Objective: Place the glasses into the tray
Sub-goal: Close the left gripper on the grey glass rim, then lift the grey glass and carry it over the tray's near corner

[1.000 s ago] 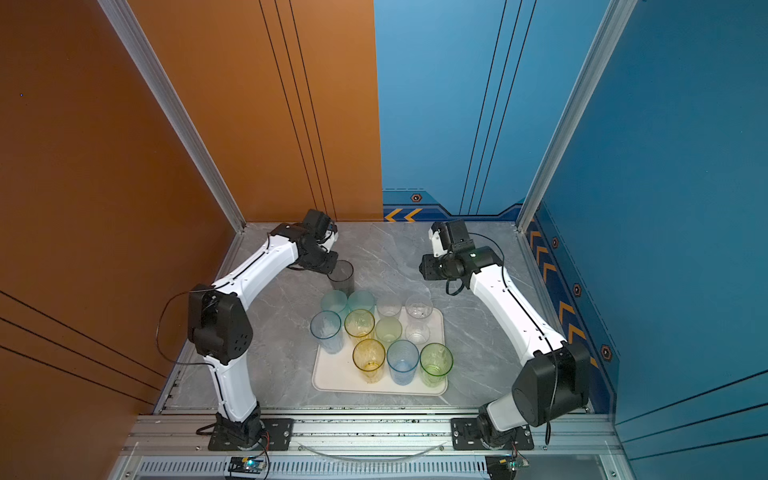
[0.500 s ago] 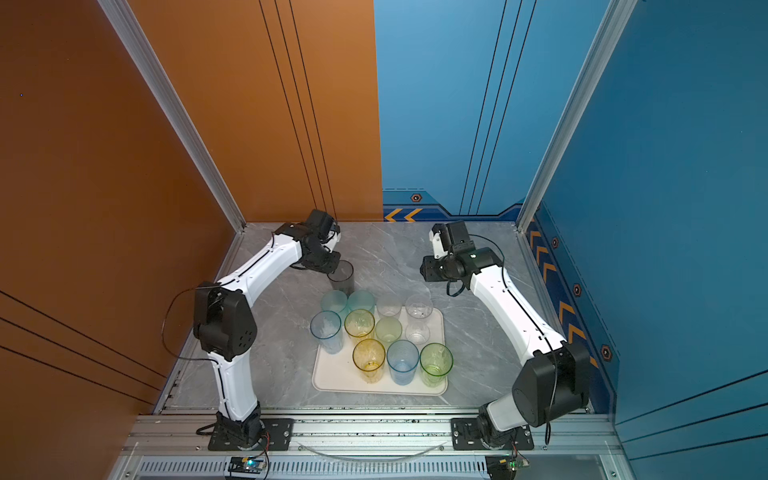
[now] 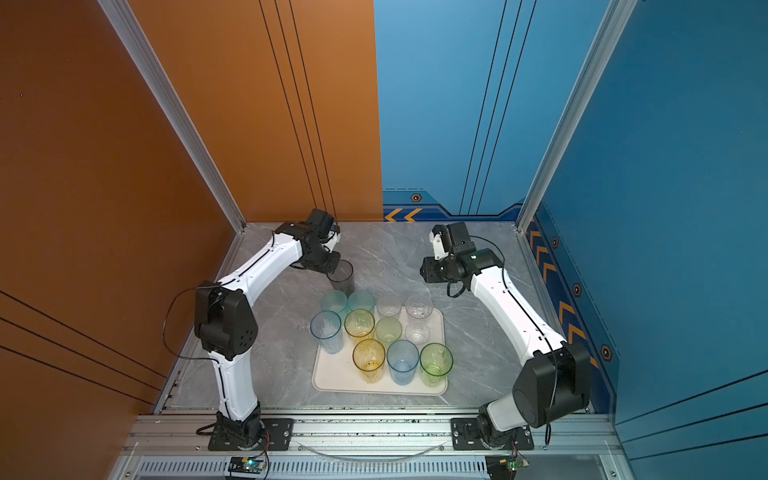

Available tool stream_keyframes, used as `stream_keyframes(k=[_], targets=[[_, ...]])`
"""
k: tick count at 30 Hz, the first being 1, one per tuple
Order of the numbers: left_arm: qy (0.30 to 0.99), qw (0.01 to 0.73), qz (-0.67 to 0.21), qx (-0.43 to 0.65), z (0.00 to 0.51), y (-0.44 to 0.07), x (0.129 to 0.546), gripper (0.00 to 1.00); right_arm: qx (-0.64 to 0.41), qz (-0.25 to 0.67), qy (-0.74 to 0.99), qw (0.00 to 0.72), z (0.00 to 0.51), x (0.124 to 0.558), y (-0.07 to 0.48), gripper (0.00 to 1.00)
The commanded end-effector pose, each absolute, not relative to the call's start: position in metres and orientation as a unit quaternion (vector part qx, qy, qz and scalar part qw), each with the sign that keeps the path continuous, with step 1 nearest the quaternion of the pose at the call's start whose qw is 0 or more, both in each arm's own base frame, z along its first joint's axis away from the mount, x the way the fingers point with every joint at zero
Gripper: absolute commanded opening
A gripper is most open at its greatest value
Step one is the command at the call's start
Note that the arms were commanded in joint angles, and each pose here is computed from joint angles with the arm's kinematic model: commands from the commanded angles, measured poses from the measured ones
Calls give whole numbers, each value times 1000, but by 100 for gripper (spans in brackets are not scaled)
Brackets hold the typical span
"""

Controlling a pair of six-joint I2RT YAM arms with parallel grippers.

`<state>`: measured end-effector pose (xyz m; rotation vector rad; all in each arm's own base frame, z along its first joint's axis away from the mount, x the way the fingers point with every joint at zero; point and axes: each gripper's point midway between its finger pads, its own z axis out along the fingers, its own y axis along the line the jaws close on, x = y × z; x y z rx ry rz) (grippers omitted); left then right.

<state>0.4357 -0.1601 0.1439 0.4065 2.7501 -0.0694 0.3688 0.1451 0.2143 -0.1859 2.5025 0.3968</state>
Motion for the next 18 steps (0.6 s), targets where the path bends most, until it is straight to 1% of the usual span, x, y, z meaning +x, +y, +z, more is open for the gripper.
stream_keyframes(k=[1,9,18], targets=[[971,185,-6,150,150,-159,438,0,-76,157,935,308,221,366,145,43],[964,224,3,145,172,-154,439,0,-77,160,935,308,221,366,146,43],[950,283,17,130,213,-140,433,0,-78,161,933,311,221,367,147,43]])
